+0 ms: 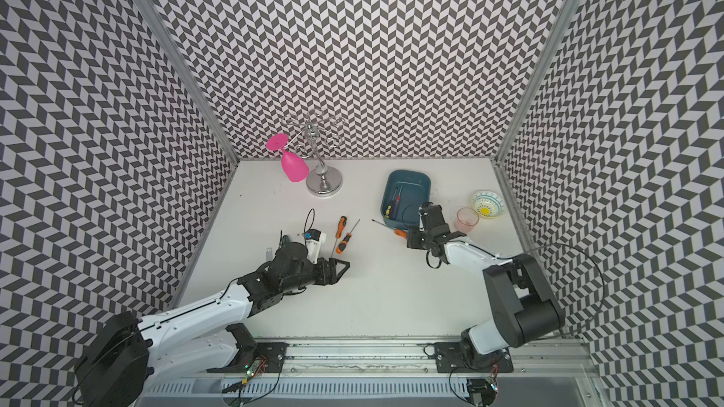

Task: Put the screwdriver on the desktop into the storage box
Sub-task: Pick up the screwdriver from the center of the board.

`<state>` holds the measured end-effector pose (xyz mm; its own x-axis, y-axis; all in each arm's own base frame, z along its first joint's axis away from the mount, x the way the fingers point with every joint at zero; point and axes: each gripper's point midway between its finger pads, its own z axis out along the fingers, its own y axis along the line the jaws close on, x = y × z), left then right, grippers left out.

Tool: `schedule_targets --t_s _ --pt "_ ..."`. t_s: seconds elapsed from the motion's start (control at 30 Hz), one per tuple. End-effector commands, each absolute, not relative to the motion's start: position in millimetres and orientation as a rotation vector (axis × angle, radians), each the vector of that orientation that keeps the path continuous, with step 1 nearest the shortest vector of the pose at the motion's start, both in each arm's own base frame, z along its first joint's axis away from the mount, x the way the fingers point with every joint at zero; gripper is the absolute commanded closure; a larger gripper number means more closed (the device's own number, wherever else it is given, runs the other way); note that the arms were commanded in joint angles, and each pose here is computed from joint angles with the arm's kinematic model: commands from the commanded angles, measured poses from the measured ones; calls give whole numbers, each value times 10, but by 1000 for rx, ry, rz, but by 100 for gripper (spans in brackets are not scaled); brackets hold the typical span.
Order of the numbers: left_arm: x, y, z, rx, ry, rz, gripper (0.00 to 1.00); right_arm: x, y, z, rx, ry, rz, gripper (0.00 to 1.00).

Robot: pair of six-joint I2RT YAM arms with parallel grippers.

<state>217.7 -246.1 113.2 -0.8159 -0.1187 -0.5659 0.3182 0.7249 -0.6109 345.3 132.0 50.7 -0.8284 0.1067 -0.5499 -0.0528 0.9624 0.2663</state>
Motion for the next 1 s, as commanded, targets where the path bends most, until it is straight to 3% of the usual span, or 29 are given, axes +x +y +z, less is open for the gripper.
schedule_targets --t_s 0.0,0.43,0.97 --pt "2144 -2414 1082 146 2344 -955 23 3565 1407 580 -3 2473 360 41" --pt "2133 -2392 1063 136 2343 -954 23 3352 1689 483 -140 2526 275 46" --pt "2117 -2350 1054 113 2340 -953 23 3465 2042 350 -281 2574 158 48"
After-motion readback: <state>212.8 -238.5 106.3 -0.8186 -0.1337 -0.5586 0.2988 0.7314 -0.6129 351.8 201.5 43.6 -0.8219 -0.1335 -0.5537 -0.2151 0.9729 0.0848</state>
